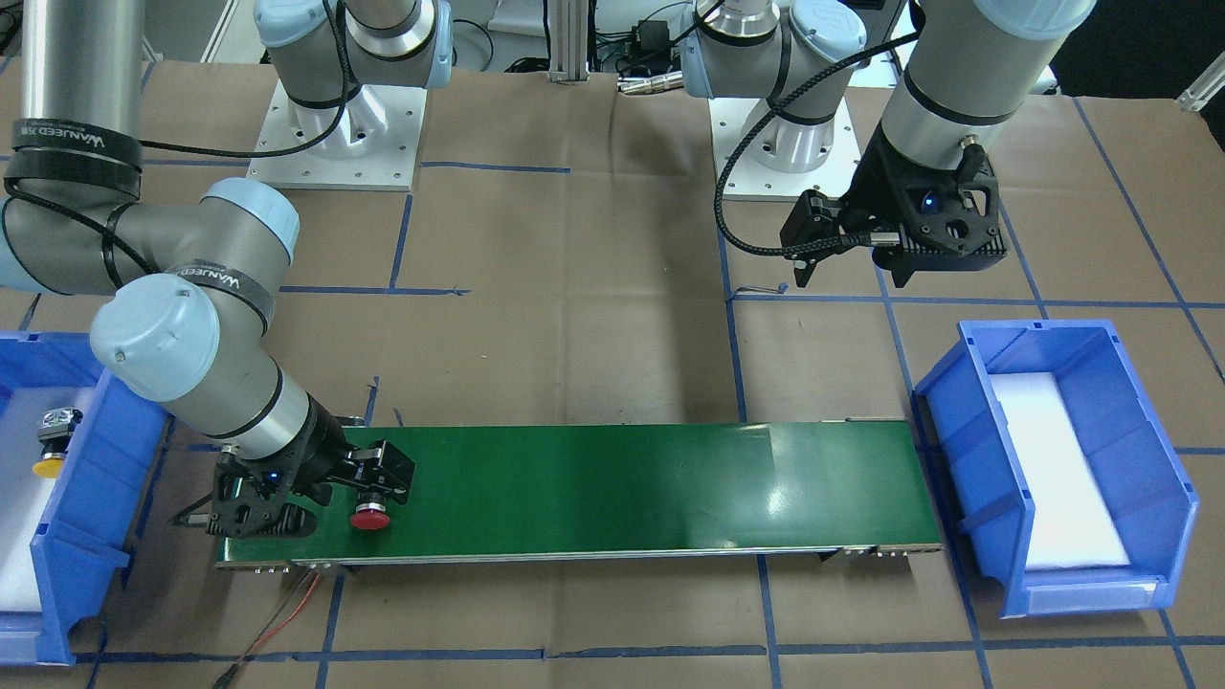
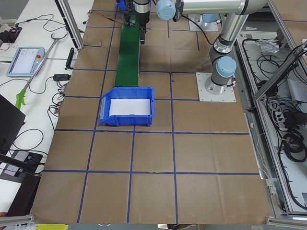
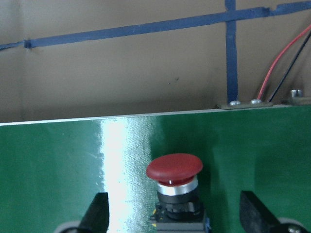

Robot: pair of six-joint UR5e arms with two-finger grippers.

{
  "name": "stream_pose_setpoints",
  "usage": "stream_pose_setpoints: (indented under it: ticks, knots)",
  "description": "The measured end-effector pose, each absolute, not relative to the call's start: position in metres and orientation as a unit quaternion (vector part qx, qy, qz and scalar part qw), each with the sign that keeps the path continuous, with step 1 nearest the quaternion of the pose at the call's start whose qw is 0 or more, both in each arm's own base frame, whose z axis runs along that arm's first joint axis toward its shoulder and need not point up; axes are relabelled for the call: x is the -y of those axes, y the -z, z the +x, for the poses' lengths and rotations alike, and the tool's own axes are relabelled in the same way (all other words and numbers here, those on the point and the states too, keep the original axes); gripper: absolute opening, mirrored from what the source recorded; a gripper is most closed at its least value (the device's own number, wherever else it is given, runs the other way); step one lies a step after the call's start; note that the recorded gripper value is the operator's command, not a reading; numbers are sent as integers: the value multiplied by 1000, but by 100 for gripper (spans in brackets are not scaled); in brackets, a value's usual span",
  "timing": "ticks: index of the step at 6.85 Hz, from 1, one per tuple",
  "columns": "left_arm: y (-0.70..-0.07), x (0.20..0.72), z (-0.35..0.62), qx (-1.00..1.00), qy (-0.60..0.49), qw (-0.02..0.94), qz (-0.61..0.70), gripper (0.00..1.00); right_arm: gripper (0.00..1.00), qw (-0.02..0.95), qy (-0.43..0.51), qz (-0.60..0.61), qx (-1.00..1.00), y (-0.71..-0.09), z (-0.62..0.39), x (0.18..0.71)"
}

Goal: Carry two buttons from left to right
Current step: 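Lower the right gripper onto the red push button on the belt, then close the right gripper on the red button and lift it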

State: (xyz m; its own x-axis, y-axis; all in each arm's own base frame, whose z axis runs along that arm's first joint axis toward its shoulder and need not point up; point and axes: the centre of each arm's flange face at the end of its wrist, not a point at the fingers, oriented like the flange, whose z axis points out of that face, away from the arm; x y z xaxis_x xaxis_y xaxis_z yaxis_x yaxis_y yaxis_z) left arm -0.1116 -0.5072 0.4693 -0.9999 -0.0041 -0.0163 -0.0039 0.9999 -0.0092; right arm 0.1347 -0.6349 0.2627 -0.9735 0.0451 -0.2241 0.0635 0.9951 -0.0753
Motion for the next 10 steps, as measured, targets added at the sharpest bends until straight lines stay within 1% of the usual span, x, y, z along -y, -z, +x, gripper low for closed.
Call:
stream_pose_setpoints:
  ticks: [1, 3, 4, 5, 7, 9, 10]
  knots:
    - [-469, 507, -112, -1000, 5, 8, -2, 100, 87, 104, 40, 27, -993, -260, 133, 635]
    - [-469, 507, -112, -1000, 5, 8, -2, 100, 75, 67, 34, 29, -997, -251, 126, 636]
    - [-470, 507, -112, -1000, 5, 8, -2, 100, 43, 45, 29, 30, -998, -246, 122, 635]
    - [-470, 507, -112, -1000, 5, 8, -2, 100, 7, 31, 23, 30, -999, -243, 119, 634]
    - [-470, 507, -112, -1000, 5, 8, -2, 100, 2, 18, -11, 27, -999, -248, 116, 627]
    - [-470, 507, -112, -1000, 6, 8, -2, 100, 2, 15, -11, 18, -1000, -287, 102, 628]
    - [-471, 507, -112, -1000, 6, 8, -2, 100, 2, 14, 0, 13, -1000, -313, 75, 627]
